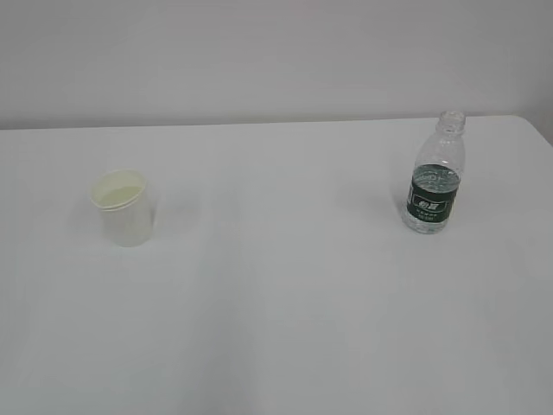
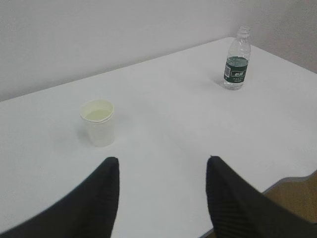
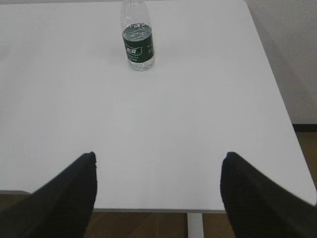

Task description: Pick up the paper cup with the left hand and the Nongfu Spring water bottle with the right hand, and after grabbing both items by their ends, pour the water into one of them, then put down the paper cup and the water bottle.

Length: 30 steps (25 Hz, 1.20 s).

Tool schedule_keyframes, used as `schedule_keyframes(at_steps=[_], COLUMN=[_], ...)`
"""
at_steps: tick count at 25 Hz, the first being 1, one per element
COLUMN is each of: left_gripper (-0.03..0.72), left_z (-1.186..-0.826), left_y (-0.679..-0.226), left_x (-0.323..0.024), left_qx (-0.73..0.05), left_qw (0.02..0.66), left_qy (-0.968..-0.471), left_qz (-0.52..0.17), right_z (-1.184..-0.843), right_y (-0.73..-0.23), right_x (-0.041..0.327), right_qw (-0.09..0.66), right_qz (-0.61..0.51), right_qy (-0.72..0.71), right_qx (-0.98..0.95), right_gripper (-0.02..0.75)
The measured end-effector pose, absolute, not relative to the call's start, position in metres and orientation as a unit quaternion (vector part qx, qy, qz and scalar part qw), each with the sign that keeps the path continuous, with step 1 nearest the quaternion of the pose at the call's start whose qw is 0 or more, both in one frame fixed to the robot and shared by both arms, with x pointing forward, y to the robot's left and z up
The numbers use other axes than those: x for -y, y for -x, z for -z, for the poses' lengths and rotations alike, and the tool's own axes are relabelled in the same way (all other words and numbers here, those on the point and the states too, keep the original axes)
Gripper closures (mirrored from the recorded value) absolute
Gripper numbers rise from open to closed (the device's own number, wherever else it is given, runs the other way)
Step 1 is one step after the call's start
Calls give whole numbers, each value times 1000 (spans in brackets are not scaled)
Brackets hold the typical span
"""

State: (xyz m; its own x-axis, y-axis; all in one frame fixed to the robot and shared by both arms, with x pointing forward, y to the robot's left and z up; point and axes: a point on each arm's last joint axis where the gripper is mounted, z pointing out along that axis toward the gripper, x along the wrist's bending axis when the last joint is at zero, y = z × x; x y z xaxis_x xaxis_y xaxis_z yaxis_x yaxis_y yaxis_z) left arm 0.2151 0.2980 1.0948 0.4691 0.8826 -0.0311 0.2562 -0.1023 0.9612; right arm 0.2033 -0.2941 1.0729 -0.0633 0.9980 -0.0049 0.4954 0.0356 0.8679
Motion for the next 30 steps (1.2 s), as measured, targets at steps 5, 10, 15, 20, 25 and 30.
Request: schedule_keyframes(at_steps=[5, 10, 15, 20, 25, 30], left_gripper=[289, 290, 290, 291, 291, 291], left_z=[-1091, -1083, -1075, -1063, -1060, -1060], left_y=[-214, -215, -219, -223, -224, -225], left_x=[-298, -297, -296, -294, -294, -294], left_qx=[-425, -432, -438, -446, -449, -449], left_qw=[509, 492, 480, 462, 457, 455], left_qy=[-691, -704, -712, -723, -727, -727], left_qz=[-289, -275, -266, -252, -248, -251], right_z=[-1073, -1073, -1072, -1073, -1073, -1064], right_y=[-203, -203, -203, -203, -203, -208], right_x=[298, 300, 303, 306, 309, 309], right_qw=[360, 367, 376, 389, 399, 390], right_qz=[-347, -340, -329, -315, -304, -292], right_qy=[-596, -597, -600, -603, -605, -610], right_qx=[-629, -627, -625, -621, -618, -624], right_gripper=[148, 148, 148, 148, 148, 148])
